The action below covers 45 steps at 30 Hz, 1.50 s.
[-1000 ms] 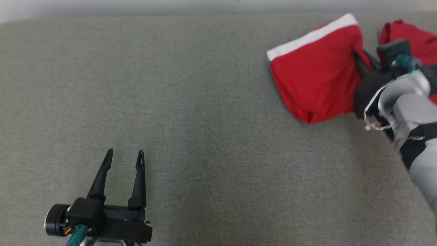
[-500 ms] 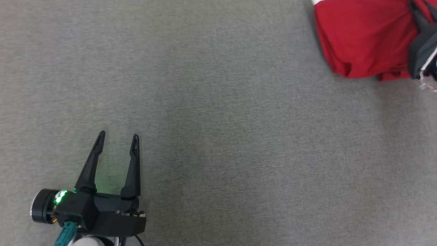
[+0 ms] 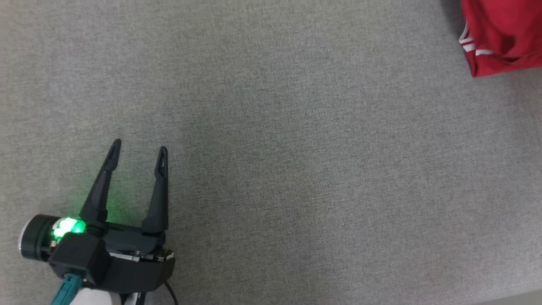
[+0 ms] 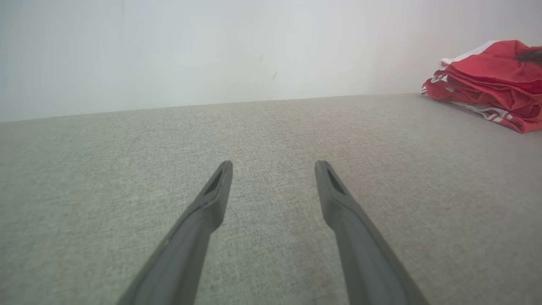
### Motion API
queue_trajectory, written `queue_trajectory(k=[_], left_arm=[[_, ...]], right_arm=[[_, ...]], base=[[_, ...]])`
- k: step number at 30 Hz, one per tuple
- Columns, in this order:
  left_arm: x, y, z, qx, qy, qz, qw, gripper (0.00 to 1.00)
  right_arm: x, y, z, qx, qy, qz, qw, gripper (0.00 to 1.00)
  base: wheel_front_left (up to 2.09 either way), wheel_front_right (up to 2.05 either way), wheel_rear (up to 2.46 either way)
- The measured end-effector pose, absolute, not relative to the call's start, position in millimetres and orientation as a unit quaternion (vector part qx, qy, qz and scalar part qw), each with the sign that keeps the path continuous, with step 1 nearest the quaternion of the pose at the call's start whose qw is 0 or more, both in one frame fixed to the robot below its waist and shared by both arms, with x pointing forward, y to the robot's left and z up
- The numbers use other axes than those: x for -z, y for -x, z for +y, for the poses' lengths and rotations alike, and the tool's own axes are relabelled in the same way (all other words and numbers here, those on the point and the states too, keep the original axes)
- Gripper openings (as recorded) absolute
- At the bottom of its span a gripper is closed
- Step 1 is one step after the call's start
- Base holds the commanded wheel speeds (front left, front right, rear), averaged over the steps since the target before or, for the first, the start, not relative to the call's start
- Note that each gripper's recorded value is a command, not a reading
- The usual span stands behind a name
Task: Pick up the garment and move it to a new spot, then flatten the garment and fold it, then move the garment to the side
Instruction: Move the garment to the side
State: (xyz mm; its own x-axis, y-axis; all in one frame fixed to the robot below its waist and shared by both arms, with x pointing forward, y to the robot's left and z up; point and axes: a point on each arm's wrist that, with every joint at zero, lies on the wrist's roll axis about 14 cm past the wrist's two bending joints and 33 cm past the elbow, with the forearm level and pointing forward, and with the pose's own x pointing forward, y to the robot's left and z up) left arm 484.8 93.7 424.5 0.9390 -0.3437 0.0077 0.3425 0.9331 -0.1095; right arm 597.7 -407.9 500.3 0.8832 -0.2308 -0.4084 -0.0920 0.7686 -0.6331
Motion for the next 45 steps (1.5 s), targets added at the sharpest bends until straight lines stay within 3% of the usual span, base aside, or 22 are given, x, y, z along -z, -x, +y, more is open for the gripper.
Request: queue_trajectory(k=[9, 10, 12, 13, 22, 30, 45], left_arm=[[-424, -490, 91, 0.177, 0.059, -0.001, 0.982, 1.0], [-423, -491, 90, 0.178, 0.059, -0.001, 0.982, 1.0], [-424, -491, 90, 0.179, 0.06, -0.002, 0.982, 1.0], [-424, -491, 90, 0.179, 0.06, -0.002, 0.982, 1.0], [-432, -484, 103, 0.154, 0.06, -0.001, 0.986, 1.0], [-442, -460, 120, 0.12, 0.06, 0.011, 0.991, 1.0], [-480, -402, 175, 0.034, 0.039, -0.01, 0.999, 1.0]], right_arm=[[-505, -593, -432, 0.065, 0.353, 0.246, 0.9, 0.0], [-505, -592, -433, 0.066, 0.353, 0.247, 0.9, 0.05], [-505, -592, -432, 0.064, 0.358, 0.246, 0.898, 0.8], [-505, -592, -431, 0.063, 0.358, 0.245, 0.899, 1.0], [-537, -590, -422, 0.063, 0.359, 0.199, 0.91, 1.0], [-596, -591, -363, 0.016, 0.309, 0.061, 0.949, 1.0], [-633, -535, -255, -0.064, 0.163, -0.102, 0.979, 1.0]], base=[[0.0, 0.0, 0.0], [0.0, 0.0, 0.0], [0.0, 0.0, 0.0], [0.0, 0.0, 0.0], [0.0, 0.0, 0.0], [0.0, 0.0, 0.0], [0.0, 0.0, 0.0]])
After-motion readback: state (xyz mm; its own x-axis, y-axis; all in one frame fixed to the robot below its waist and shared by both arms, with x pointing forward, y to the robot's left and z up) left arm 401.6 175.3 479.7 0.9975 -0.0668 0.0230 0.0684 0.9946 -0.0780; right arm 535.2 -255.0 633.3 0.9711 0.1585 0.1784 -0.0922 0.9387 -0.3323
